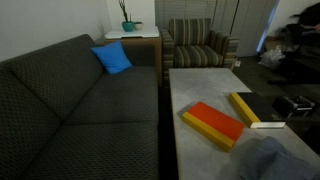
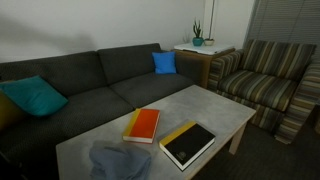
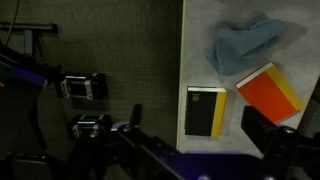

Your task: Unfold the towel

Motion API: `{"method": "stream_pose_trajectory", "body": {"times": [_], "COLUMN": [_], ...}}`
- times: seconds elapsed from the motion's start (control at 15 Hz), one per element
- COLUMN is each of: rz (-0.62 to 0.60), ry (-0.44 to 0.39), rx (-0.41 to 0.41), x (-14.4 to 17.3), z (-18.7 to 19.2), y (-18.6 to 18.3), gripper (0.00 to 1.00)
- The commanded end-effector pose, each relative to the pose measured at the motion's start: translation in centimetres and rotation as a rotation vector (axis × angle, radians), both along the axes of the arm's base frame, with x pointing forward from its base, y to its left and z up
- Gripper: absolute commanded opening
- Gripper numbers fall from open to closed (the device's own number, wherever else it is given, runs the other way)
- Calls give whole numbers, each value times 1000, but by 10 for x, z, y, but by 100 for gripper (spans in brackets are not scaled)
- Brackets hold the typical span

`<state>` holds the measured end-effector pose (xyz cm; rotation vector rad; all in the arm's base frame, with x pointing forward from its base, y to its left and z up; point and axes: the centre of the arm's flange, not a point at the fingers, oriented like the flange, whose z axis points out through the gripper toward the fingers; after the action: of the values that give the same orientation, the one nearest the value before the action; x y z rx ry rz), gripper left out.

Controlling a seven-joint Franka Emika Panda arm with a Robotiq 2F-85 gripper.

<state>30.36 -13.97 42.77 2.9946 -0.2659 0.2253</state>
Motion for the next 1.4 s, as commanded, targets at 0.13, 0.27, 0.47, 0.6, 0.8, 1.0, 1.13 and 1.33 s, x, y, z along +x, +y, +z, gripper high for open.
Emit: {"method": "stream_pose_trajectory", "body": {"times": [0.13, 0.27, 0.47, 0.6, 0.8, 1.0, 1.13, 1.33], "rz": [120, 191, 305, 381, 483, 487, 522, 499], "ry": [-7, -17, -7, 27, 96, 106, 141, 150], "rx": [48, 95, 170, 200, 233, 257, 273, 265], "x": [21, 34, 59, 74, 94, 75, 83, 89], "z": [-29, -49, -83, -106, -142, -138, -154, -156], "y": [-18, -20, -13, 0, 28, 44, 52, 54], "gripper": [100, 100, 100, 100, 100, 100, 100, 100]}}
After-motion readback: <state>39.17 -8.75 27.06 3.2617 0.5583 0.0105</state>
